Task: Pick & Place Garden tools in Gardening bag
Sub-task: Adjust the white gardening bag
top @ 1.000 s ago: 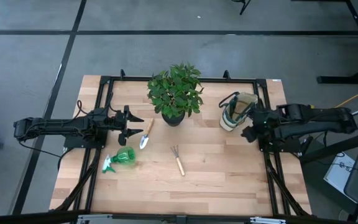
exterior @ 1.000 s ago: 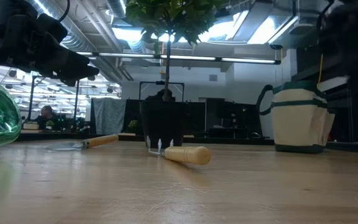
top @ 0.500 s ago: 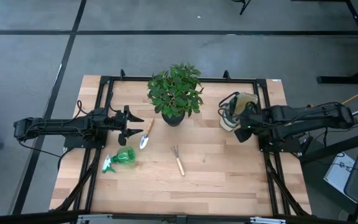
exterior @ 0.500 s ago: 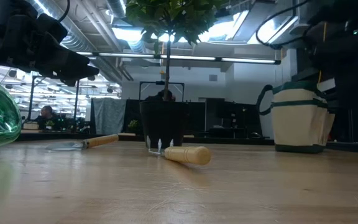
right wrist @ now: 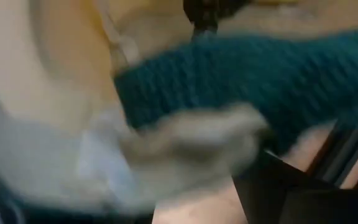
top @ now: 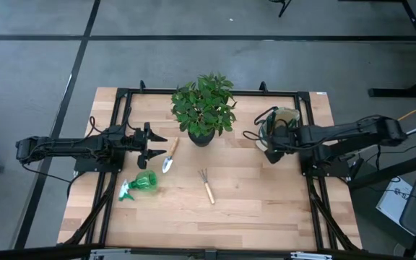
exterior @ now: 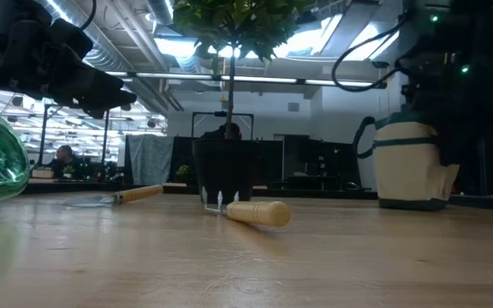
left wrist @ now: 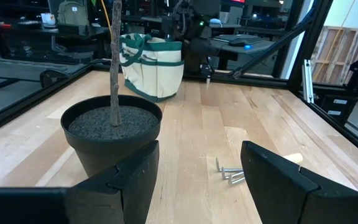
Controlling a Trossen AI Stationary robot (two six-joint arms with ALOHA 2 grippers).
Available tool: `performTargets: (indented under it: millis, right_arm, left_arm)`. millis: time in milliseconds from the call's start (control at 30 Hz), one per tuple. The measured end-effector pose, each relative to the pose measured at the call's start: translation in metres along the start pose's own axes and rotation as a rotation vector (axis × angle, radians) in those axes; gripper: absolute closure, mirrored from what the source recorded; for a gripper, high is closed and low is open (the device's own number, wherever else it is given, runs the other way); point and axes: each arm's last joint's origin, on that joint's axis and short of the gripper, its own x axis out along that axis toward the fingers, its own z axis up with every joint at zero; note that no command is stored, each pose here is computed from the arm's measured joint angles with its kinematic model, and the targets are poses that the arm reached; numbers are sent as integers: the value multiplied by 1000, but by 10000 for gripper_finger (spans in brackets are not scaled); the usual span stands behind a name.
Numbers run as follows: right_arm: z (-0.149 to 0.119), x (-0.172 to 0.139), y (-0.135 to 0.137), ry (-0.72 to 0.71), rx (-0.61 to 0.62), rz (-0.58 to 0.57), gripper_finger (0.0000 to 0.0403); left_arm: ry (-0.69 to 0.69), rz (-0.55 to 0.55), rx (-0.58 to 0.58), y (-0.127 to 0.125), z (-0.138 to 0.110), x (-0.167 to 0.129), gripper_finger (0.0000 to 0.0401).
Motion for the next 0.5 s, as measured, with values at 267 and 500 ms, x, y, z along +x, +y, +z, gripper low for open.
performTargets:
  millis: [267,500]
  right_arm:
    - [10,10,16,-107,4,3,217]
    - [17,19,30,-159,30,42,217]
  left_arm:
    - [0,0,0,0,0,0,177]
    - [0,0,0,0,0,0,177]
